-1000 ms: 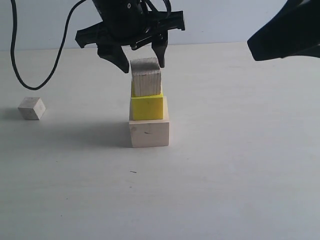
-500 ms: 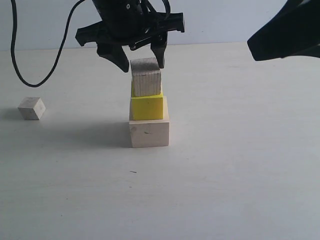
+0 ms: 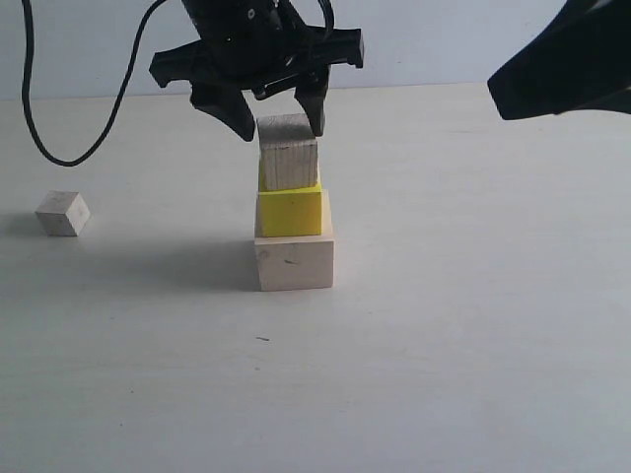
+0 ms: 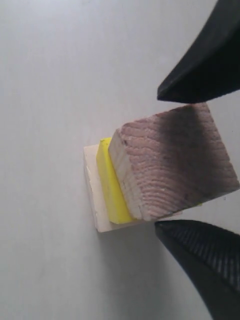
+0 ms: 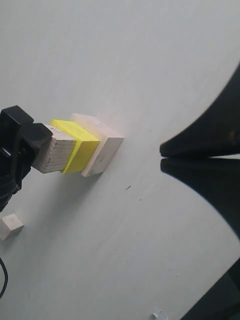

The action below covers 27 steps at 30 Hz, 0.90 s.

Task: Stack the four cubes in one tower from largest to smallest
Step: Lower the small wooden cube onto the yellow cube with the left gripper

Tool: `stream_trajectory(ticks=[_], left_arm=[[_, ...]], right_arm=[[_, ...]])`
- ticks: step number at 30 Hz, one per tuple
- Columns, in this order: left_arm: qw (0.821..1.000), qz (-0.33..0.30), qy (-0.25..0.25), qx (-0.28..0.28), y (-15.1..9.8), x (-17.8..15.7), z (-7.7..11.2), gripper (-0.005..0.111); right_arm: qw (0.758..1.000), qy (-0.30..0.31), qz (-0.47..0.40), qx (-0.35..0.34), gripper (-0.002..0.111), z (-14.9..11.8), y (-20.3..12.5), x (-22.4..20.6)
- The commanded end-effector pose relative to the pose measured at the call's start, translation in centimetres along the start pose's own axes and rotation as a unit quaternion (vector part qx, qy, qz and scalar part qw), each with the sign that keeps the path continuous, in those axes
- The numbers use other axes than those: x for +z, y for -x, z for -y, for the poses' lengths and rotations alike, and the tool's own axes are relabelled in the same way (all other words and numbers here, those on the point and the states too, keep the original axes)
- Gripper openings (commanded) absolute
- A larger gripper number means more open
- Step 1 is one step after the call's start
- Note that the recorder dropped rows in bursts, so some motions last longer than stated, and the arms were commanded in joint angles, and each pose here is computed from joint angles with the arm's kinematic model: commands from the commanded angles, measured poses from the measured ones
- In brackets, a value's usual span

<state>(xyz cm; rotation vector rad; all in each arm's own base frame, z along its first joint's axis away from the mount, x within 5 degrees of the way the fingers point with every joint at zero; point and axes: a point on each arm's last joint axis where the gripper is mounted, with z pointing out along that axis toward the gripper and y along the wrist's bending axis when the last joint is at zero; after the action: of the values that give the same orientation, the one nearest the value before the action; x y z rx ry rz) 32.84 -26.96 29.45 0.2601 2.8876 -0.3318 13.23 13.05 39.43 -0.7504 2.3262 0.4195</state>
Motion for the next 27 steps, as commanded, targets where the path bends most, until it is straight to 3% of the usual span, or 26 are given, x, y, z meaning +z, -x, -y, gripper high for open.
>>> stream_trajectory(ticks=[1, 27], left_arm=[[1.0, 0.005, 0.0, 0.011, -0.03, -0.26, 0.2, 0.065], [0.999, 0.005, 0.0, 0.035, -0.03, -0.26, 0.2, 0.064]], right_arm=[[1.0, 0.002, 0.006, -0.006, 0.0, -0.03, -0.07, -0.11], [1.0, 0.002, 0.006, -0.006, 0.0, -0.03, -0.07, -0.11]])
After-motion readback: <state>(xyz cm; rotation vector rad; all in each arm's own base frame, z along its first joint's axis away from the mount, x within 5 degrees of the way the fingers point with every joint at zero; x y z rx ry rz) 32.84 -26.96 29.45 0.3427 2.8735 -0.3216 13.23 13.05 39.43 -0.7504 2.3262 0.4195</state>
